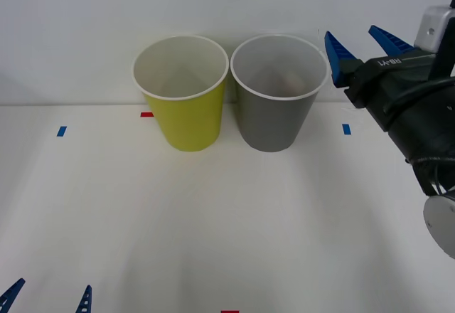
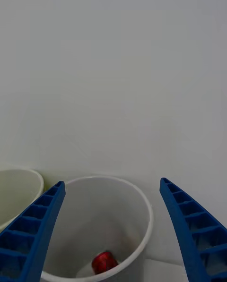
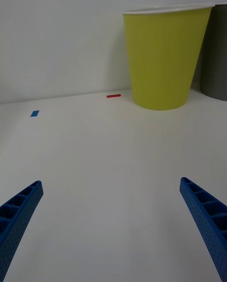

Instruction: Put cans in the gray bin and PET bottles in the light green bin.

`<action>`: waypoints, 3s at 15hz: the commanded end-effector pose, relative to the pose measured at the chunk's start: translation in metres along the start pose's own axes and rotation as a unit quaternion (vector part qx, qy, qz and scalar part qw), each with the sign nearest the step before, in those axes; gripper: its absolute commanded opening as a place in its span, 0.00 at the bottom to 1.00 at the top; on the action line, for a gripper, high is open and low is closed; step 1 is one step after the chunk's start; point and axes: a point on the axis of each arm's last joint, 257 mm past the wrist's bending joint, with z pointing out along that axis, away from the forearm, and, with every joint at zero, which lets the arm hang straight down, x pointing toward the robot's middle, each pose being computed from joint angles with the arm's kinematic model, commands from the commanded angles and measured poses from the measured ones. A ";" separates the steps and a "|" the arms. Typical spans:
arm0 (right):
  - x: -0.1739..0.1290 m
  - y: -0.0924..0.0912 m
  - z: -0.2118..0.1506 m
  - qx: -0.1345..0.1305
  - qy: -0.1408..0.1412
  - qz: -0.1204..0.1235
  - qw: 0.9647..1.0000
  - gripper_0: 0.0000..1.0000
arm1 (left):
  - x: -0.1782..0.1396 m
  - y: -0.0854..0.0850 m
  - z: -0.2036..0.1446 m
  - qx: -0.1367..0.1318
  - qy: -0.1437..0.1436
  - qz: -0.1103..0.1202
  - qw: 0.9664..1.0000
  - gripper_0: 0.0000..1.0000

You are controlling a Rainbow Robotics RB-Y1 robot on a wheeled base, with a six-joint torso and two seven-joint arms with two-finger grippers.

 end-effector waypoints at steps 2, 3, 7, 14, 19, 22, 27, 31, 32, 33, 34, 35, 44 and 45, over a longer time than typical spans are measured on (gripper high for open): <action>0.022 -0.009 -0.035 0.027 0.025 0.012 0.999 0.64 | 0.000 0.000 0.000 0.000 0.000 0.000 1.000 1.00; 0.026 -0.011 -0.041 0.035 0.026 0.022 0.999 0.64 | 0.000 0.000 0.000 0.000 0.000 0.000 1.000 1.00; 0.033 -0.017 -0.039 0.050 0.011 0.049 0.997 0.65 | 0.000 0.000 0.000 0.000 0.000 0.000 1.000 1.00; 0.111 -0.058 -0.045 0.064 -0.045 -0.016 0.997 0.64 | 0.000 0.000 0.000 0.000 0.000 0.000 1.000 1.00; 0.146 -0.074 -0.106 0.092 -0.040 -0.062 0.993 0.64 | 0.000 0.000 0.000 0.000 0.000 0.000 1.000 1.00; 0.160 -0.077 -0.144 0.112 -0.030 -0.076 0.990 0.64 | 0.000 0.000 0.000 0.000 0.000 0.000 1.000 1.00; 0.178 -0.069 -0.213 0.152 -0.012 -0.090 0.984 0.64 | 0.000 0.000 0.000 0.000 0.000 0.000 1.000 1.00; 0.198 -0.064 -0.252 0.173 -0.010 -0.098 0.980 0.64 | 0.000 0.000 0.000 0.000 0.000 0.000 1.000 1.00; 0.199 -0.062 -0.259 0.173 -0.005 -0.096 0.980 0.64 | 0.000 0.000 0.000 0.000 0.000 0.000 1.000 1.00; 0.200 -0.061 -0.267 0.174 -0.001 -0.100 0.980 0.64 | 0.000 0.000 0.000 0.000 0.000 0.000 1.000 1.00; 0.201 -0.061 -0.278 0.178 0.005 -0.099 0.979 0.65 | 0.000 0.000 0.000 0.000 0.000 0.000 1.000 1.00; 0.201 -0.060 -0.284 0.178 0.009 -0.098 0.979 0.65 | 0.000 0.000 0.000 0.000 0.000 0.000 1.000 1.00; 0.206 -0.058 -0.293 0.178 0.020 -0.092 0.980 0.64 | 0.000 0.000 0.000 0.000 0.000 0.000 1.000 1.00; 0.206 -0.058 -0.293 0.178 0.020 -0.092 0.980 0.65 | 0.000 0.000 0.000 0.000 0.000 0.000 1.000 1.00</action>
